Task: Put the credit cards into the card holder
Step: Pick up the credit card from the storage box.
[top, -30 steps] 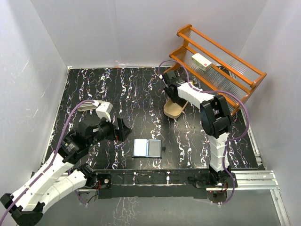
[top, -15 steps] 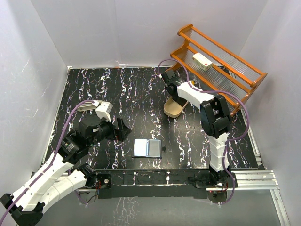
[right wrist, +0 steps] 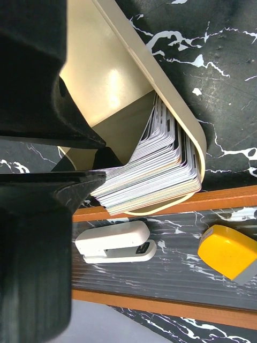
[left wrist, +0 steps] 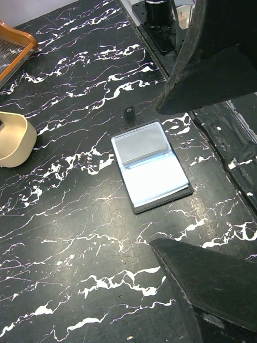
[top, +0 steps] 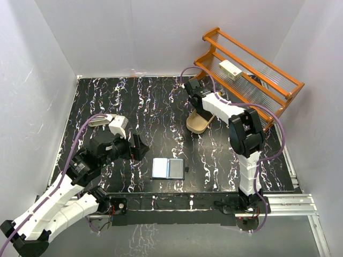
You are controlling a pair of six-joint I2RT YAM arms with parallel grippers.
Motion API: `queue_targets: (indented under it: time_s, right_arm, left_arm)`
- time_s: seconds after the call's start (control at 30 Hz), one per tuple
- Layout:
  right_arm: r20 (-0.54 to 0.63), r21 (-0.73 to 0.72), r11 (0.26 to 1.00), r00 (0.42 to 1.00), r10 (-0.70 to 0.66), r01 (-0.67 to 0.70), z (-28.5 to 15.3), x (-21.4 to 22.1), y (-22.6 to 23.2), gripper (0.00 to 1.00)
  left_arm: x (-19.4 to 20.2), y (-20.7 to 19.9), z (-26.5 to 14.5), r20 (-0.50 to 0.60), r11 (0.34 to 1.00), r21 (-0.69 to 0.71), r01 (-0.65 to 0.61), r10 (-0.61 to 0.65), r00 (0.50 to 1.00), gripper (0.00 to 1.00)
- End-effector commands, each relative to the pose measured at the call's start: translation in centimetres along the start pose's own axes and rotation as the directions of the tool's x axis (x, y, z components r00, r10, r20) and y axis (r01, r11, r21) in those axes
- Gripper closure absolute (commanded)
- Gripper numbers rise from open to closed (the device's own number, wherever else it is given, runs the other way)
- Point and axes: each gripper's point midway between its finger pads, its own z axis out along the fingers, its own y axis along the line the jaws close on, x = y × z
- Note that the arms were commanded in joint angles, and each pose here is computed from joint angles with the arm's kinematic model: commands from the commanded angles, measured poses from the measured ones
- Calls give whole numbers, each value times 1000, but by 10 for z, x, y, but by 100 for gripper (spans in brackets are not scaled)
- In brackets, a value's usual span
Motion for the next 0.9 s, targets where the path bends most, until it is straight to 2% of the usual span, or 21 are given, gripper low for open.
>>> queue_targets:
  time_s: [0.0,0.17,0.4,0.53,0.63,0.83,0.87]
  right_arm:
    - [50,85,994,997,63,-67,-28,-15,-40,88]
    - [49,35,996,996,81,-82,-41,-12,-35,100]
    - [91,-94,988,987,132,-123,-69,-11,-15,100]
    - [92,-163,967,973,211,-194,-93,-9,-5,100]
    - [80,-247,933,953,291,-264,-114,-5,6,100]
    - [104,-421,834,895,434,-356,-168,-1,24,100]
    - [102,-458,812,886,453,-362,-176,1,29,100]
  left_arm:
    - [-1,3,-2,10,1000,-15,-17,17,1000,2]
    - [0,4,0,-4,1000,-18,-23,23,1000,2]
    - [4,6,3,-20,999,-34,-17,16,1000,7]
    - [8,9,6,-43,999,-53,-9,7,999,13]
    - [14,10,8,-59,998,-58,15,-18,998,21]
    - [26,1,16,-109,999,-12,48,-49,993,47]
    - [28,1,17,-117,999,-10,49,-50,992,58]
